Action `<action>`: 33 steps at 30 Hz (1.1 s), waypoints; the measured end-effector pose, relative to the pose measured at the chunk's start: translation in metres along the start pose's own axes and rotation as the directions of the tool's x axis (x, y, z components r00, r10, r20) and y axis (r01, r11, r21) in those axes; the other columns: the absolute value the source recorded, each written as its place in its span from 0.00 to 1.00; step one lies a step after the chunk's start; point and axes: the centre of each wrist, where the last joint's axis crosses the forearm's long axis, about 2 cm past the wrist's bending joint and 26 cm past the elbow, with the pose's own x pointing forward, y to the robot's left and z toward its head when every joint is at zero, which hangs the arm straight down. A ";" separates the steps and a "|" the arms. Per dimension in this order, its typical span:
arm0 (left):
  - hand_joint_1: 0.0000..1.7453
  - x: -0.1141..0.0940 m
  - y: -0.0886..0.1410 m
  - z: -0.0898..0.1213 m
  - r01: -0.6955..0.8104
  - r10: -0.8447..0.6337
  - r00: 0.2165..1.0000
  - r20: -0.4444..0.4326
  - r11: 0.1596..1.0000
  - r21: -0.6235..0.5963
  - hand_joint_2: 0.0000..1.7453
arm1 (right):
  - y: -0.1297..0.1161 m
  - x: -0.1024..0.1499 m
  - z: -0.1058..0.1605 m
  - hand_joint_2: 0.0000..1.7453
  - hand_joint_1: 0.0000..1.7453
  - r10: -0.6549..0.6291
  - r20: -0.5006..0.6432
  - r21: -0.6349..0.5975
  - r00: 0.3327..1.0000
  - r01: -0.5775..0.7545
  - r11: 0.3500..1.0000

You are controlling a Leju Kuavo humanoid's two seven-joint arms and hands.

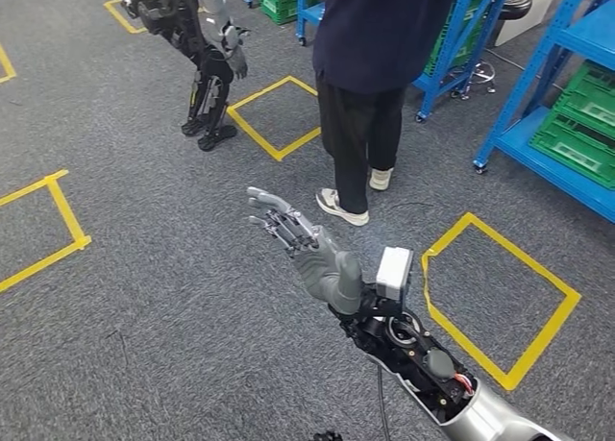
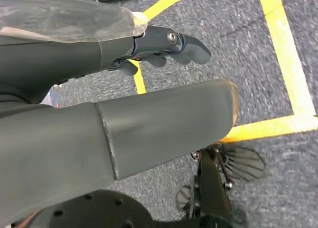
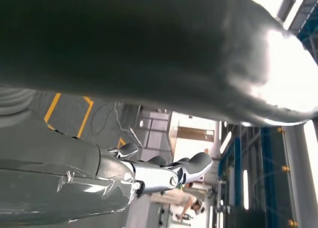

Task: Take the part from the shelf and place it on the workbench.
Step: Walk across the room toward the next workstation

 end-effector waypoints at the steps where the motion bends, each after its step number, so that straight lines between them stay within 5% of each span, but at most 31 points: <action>1: 0.00 0.000 -0.001 0.000 0.000 0.000 1.000 0.000 1.000 -0.001 0.00 | -0.001 0.000 0.000 0.00 0.00 0.001 0.002 0.000 1.000 -0.001 1.000; 33: 0.00 0.001 0.001 0.000 0.011 -0.011 1.000 0.004 1.000 -0.008 0.00 | -0.014 0.010 0.004 0.00 0.00 0.033 0.017 -0.041 0.999 -0.033 0.999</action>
